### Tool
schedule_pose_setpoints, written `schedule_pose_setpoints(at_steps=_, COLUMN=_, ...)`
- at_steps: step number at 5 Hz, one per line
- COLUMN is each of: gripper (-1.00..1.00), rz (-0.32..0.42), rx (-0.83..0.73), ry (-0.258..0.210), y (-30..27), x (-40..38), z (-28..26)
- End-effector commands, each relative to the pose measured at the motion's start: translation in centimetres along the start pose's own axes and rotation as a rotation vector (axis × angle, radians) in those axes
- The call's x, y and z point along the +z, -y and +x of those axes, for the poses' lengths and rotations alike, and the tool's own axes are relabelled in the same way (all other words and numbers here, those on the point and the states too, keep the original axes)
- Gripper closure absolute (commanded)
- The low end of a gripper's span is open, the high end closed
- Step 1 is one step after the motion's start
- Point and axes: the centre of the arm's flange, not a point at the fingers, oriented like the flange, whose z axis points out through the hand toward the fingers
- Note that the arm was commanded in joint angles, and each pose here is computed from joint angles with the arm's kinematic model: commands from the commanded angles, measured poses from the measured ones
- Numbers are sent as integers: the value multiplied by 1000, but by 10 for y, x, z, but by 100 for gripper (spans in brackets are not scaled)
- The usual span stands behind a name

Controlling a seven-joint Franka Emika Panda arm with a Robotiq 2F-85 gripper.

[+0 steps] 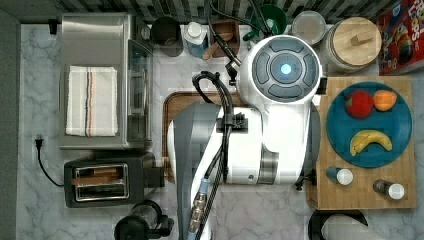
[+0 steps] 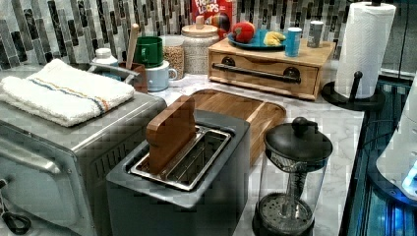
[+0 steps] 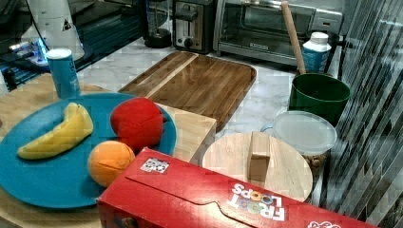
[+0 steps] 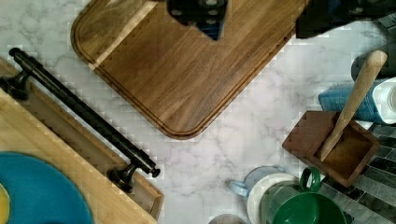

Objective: Open the drawer.

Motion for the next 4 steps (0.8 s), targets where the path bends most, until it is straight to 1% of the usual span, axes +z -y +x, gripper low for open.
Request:
schedule_pose_setpoints(at_steps=1, gripper=-100, rz=2, rx=0, ry=-5, y=0, x=-2, z=1)
schedule_pose_setpoints(at_steps=2, gripper=-100, rz=4, rx=3, ry=27, y=-6, x=3, z=1)
schedule_pose_setpoints(at_steps=3, gripper=-100, rz=19, rx=-79, ry=33, y=-28, x=13, z=3)
schedule_pose_setpoints(at_steps=4, gripper=-100, rz=9, rx=-181, ry=45, y=-49, x=27, z=5)
